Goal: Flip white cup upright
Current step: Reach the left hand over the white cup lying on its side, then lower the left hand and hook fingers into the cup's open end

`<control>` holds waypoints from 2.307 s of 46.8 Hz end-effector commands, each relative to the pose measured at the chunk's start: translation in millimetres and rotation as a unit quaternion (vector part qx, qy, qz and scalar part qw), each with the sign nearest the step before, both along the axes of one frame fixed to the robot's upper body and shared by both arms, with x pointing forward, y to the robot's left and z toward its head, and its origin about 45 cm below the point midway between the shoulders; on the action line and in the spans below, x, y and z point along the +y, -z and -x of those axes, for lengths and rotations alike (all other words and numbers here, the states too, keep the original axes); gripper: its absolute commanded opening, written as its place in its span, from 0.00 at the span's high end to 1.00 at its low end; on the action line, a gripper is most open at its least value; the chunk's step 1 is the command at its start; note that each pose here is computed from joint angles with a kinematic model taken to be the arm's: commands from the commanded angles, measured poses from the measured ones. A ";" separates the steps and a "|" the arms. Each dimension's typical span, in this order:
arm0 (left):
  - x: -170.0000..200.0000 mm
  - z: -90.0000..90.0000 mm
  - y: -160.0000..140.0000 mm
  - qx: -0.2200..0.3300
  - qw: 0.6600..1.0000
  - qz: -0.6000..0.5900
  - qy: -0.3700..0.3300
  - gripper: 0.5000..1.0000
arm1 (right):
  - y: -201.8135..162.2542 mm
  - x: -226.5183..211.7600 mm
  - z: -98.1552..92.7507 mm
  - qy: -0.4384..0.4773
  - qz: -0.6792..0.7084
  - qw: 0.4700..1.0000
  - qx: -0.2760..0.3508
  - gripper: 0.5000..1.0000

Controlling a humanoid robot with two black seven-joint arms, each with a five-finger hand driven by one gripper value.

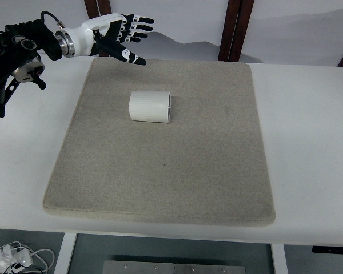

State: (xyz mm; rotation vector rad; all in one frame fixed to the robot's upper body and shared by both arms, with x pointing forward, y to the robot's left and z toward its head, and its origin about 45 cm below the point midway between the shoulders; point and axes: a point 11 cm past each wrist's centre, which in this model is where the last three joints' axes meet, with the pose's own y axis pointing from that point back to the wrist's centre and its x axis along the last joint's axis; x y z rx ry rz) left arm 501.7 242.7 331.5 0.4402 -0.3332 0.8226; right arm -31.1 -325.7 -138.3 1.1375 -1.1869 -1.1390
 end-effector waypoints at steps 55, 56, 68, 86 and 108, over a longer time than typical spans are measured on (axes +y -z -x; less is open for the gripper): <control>-51.0 25.2 36.2 -0.031 0.949 -0.286 0.129 0.02 | 0.0 0.0 0.0 0.000 0.000 1.000 0.000 0.10; -51.3 24.6 38.1 -0.031 0.948 -0.290 0.129 0.02 | 0.0 0.0 0.0 0.000 0.000 1.000 0.000 0.10; -70.9 24.0 47.0 -0.044 0.938 -0.314 0.141 0.02 | 0.0 0.5 0.0 0.000 -0.001 1.000 0.000 0.10; -80.1 20.7 65.8 -0.033 0.934 -0.328 0.139 0.02 | 0.0 0.0 0.0 0.000 0.000 1.000 0.000 0.10; -80.5 19.3 76.9 -0.032 0.927 -0.348 0.137 0.03 | 0.0 0.0 0.0 0.000 0.000 1.000 0.000 0.10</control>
